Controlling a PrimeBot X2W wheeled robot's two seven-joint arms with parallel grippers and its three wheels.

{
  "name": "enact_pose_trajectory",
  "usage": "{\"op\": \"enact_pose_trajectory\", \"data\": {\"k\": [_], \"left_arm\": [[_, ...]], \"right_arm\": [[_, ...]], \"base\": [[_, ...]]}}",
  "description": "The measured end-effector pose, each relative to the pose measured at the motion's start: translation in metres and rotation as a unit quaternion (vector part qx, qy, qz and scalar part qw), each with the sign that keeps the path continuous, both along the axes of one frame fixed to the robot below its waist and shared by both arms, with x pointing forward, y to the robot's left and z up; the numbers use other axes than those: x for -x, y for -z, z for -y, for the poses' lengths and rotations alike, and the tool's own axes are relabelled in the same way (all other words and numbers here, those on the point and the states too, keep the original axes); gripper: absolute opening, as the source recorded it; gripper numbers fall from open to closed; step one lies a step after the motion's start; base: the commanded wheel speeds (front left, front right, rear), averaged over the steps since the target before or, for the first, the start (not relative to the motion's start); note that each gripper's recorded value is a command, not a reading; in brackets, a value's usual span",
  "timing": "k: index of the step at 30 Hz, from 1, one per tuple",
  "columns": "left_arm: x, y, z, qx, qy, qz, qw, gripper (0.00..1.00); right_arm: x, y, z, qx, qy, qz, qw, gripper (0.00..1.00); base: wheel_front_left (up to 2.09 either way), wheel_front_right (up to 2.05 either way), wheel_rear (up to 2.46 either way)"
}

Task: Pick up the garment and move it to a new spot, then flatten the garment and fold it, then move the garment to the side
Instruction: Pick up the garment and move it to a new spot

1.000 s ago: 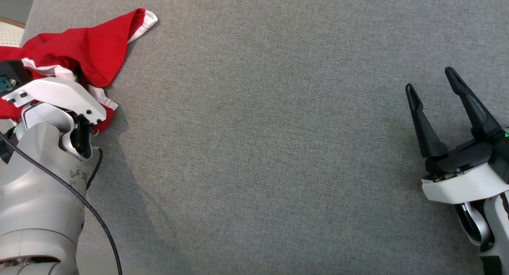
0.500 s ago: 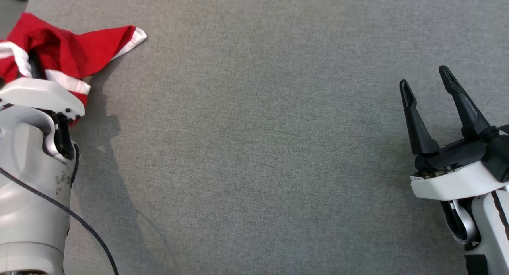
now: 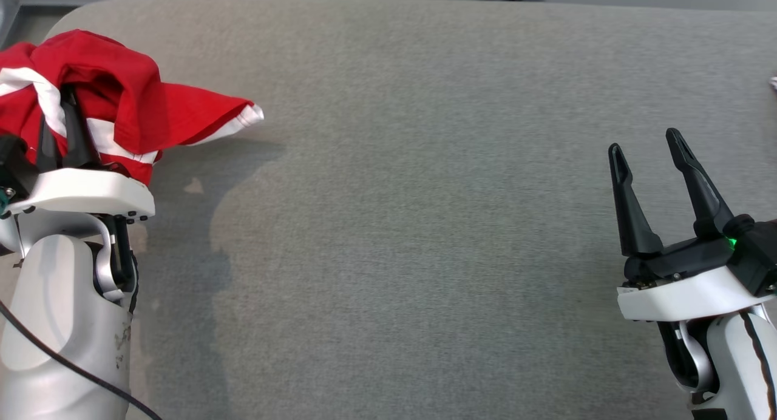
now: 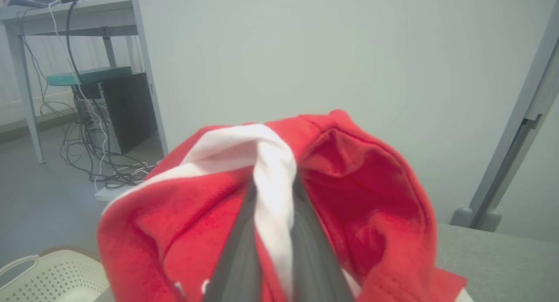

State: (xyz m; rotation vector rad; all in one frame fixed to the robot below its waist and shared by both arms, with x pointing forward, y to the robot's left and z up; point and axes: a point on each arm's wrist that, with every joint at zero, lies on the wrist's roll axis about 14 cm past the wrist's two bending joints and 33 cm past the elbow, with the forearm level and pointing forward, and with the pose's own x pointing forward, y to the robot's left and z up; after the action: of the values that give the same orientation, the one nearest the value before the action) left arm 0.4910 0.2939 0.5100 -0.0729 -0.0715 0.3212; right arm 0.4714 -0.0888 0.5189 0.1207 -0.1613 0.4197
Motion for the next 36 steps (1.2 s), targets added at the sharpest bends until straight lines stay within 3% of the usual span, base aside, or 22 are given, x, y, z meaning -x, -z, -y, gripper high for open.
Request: {"op": "enact_pose_trajectory", "data": {"k": [7,15,24,36], "left_arm": [[-0.015,-0.029,0.058,-0.015,0.089,0.043,0.995,0.0],[-0.023,-0.044,0.148,-0.016,0.203,0.059,0.977,0.0],[-0.02,-0.047,0.24,-0.008,0.321,0.065,0.945,0.0],[0.0,-0.014,0.316,-0.017,0.422,0.022,0.906,0.0]], "right_arm": [[0.021,-0.025,0.033,-0.002,0.051,0.023,0.998,1.0],[0.046,-0.044,0.072,-0.006,0.113,0.039,0.993,1.0],[0.07,-0.055,0.11,-0.004,0.171,0.049,0.984,1.0],[0.078,-0.052,0.13,-0.001,0.201,0.042,0.979,1.0]], "base": [[0.0,0.0,0.0],[0.0,0.0,0.0],[0.0,0.0,0.0],[0.0,0.0,0.0]]}}
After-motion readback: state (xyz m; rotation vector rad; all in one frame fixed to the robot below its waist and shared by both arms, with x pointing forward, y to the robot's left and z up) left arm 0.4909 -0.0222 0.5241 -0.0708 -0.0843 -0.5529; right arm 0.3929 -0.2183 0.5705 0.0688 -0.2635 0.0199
